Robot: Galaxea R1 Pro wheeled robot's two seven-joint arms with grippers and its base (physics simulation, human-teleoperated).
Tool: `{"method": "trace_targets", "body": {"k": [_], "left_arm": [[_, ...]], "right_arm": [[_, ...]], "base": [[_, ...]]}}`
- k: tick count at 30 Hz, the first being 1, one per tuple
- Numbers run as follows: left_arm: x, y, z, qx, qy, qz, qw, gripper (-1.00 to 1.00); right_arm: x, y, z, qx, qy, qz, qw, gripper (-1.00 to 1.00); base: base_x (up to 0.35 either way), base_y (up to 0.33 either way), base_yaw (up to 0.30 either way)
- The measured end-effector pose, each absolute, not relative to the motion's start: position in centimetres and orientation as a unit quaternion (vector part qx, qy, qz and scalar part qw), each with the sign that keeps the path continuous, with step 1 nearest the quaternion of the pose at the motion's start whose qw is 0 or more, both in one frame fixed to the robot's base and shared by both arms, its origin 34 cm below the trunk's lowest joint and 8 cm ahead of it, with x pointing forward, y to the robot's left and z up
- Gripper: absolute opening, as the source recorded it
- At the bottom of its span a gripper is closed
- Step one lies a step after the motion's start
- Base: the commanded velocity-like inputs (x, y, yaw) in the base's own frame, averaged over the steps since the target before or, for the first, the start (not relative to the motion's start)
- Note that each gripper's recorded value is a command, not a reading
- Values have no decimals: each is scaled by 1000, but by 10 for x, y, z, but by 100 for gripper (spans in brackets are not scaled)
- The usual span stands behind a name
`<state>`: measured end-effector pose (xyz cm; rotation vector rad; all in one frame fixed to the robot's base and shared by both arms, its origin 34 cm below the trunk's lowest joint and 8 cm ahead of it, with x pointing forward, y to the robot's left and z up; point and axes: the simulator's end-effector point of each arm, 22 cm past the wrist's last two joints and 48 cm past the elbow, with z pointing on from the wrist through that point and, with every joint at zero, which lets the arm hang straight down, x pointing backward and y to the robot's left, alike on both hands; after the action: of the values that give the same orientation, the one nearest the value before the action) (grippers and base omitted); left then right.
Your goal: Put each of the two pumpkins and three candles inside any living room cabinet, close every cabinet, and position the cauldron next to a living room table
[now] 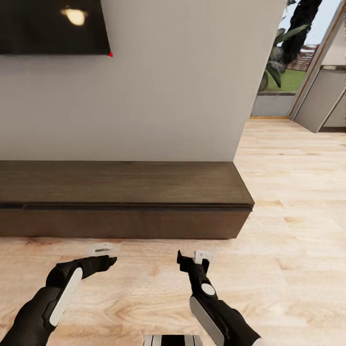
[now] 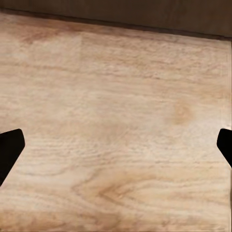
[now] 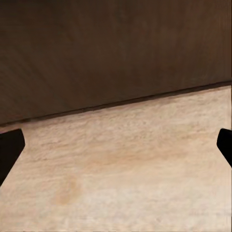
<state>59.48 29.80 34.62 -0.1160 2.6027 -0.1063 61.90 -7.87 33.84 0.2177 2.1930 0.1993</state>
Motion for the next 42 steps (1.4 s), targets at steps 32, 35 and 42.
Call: {"method": "trace_targets", "body": {"k": [32, 35, 42], "left_arm": [[591, 330, 406, -82, 962, -37, 259, 100], [591, 330, 407, -82, 961, -37, 260, 100], [590, 331, 406, -83, 962, -36, 259, 100]], "right_arm": [[622, -73, 403, 113, 899, 149, 397, 100], [622, -73, 403, 114, 898, 148, 398, 100], [622, -72, 402, 112, 899, 148, 398, 100]], "base": [[-73, 15, 0], [-1, 1, 104], [-51, 153, 259]]}}
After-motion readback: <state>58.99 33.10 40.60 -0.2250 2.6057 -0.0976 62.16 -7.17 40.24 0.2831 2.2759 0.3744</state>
